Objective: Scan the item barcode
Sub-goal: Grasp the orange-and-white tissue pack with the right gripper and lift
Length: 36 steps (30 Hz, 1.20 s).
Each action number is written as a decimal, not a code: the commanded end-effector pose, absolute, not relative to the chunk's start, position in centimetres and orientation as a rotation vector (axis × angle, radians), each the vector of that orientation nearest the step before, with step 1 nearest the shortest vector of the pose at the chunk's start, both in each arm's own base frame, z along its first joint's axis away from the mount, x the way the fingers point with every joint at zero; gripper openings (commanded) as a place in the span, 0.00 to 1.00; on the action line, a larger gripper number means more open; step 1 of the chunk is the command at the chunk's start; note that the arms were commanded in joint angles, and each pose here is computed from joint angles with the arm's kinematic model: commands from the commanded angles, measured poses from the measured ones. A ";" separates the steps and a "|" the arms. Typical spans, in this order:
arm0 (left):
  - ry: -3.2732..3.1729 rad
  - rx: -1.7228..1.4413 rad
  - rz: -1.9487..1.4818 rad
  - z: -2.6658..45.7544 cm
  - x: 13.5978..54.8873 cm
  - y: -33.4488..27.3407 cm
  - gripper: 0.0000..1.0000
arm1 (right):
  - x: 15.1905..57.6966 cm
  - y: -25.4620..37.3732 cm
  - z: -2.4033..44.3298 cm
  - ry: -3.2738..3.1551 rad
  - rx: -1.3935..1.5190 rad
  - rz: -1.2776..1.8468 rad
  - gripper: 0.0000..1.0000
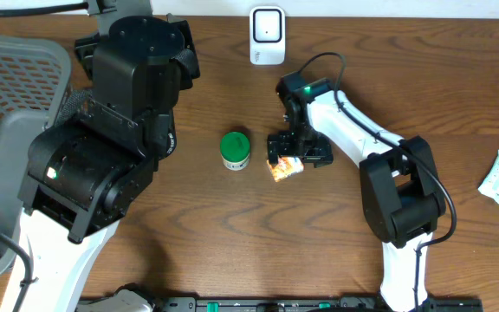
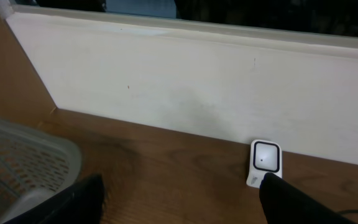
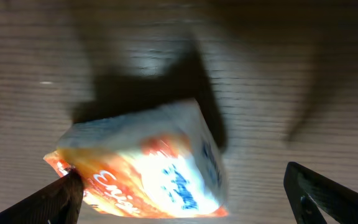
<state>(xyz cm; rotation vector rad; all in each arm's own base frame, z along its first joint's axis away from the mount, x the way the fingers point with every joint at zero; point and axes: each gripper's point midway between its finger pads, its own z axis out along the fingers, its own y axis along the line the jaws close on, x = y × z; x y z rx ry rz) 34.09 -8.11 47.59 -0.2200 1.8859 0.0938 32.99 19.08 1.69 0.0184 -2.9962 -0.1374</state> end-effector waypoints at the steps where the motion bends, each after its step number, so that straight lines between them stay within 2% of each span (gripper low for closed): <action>1: 1.899 -0.224 0.104 47.0 34.3 -8.1 0.80 | 33.3 19.5 1.8 -3.030 0.022 -0.085 0.99; 14: 1.900 -0.224 0.104 47.0 34.4 -8.1 0.80 | 34.0 19.6 2.0 -3.091 0.150 0.016 0.99; 23: 1.903 -0.223 0.107 46.9 34.5 -8.2 0.80 | 37.2 20.7 8.8 -3.218 0.347 0.023 0.99; 36: 1.903 -0.223 0.106 46.9 34.5 -8.2 0.80 | 34.1 21.5 3.0 -3.092 0.655 0.124 0.99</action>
